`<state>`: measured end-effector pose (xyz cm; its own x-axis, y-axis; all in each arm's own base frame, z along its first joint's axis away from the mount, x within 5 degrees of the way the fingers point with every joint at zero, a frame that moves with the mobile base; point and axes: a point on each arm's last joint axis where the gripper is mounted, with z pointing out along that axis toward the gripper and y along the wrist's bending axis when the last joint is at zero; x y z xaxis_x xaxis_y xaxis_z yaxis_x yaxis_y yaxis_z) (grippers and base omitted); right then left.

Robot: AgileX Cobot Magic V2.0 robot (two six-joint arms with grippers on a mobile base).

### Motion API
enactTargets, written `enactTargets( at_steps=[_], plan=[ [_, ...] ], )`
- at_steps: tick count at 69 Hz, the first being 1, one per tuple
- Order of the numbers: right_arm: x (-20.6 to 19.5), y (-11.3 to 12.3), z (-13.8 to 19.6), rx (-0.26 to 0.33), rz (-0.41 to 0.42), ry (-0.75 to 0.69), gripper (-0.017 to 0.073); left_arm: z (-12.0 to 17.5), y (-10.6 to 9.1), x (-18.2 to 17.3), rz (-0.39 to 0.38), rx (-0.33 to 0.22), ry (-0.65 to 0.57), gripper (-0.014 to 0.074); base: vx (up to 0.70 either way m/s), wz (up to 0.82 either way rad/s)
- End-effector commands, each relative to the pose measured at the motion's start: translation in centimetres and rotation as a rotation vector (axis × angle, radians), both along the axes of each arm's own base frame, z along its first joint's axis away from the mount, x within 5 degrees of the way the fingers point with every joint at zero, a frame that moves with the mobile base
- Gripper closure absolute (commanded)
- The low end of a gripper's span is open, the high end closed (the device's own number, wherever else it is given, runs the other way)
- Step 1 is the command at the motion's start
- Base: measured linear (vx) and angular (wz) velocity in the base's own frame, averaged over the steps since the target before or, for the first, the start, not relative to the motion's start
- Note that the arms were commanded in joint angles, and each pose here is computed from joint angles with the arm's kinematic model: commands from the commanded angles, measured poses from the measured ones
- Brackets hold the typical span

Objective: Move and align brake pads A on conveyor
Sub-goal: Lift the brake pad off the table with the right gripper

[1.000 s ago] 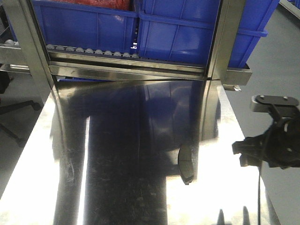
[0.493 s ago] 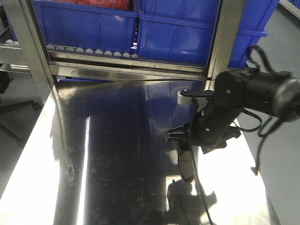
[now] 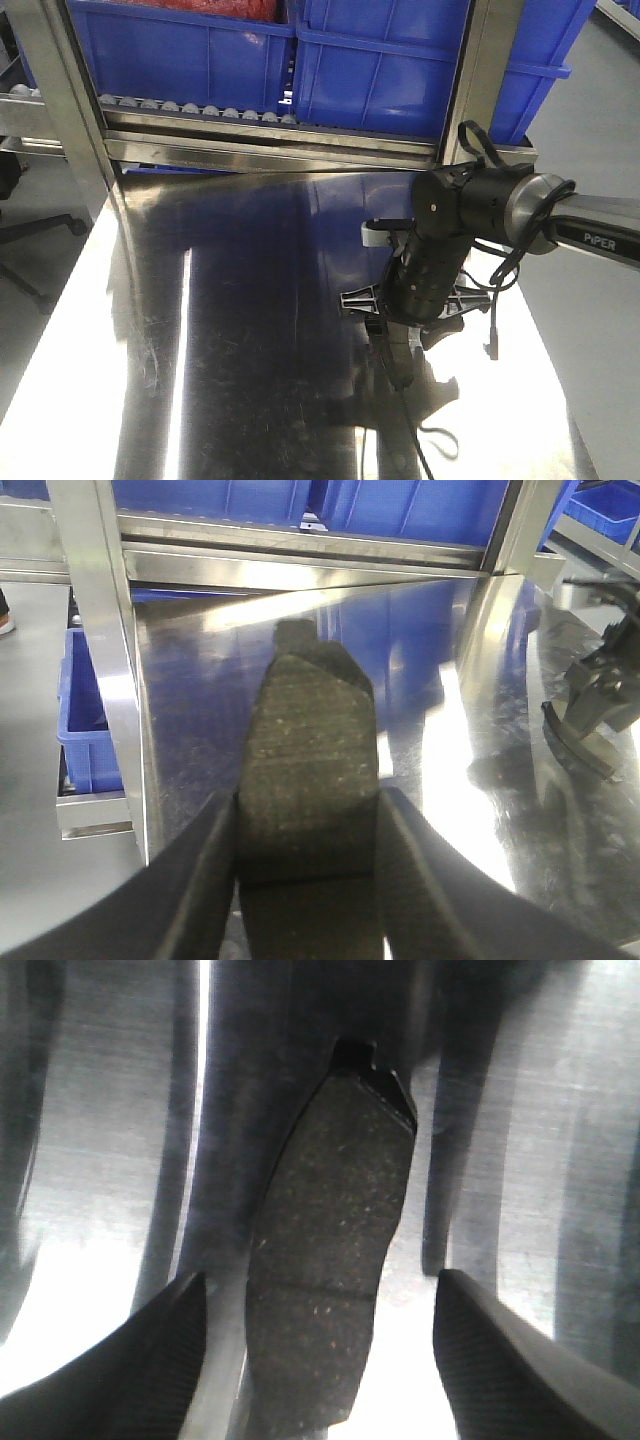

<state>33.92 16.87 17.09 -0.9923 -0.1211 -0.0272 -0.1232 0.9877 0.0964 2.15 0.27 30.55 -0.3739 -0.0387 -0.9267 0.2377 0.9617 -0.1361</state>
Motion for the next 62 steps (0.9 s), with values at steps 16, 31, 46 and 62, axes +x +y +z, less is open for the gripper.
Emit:
enactTargets(
  at_steps=[16, 31, 46, 62],
  plan=[
    [0.7, 0.3, 1.3, 0.014, -0.005, -0.078, 0.0160, 1.6, -0.1, 0.2, -0.015, -0.029, -0.103, 0.0599, 0.00, 0.00],
    [1.0, 0.3, 1.4, 0.025, 0.001, -0.109, 0.0489, 1.6, -0.1, 0.2, -0.015, -0.029, -0.103, 0.0599, 0.00, 0.00],
    [1.2, -1.3, 2.2, 0.003, 0.004, -0.114, 0.0568, 1.6, -0.1, 0.2, -0.015, -0.029, -0.103, 0.0599, 0.00, 0.00],
    [-0.1, -6.6, 5.3, 0.017, -0.044, -0.228, 0.0563, 1.6, -0.1, 0.2, -0.015, -0.029, -0.103, 0.0599, 0.00, 0.00]
  ],
)
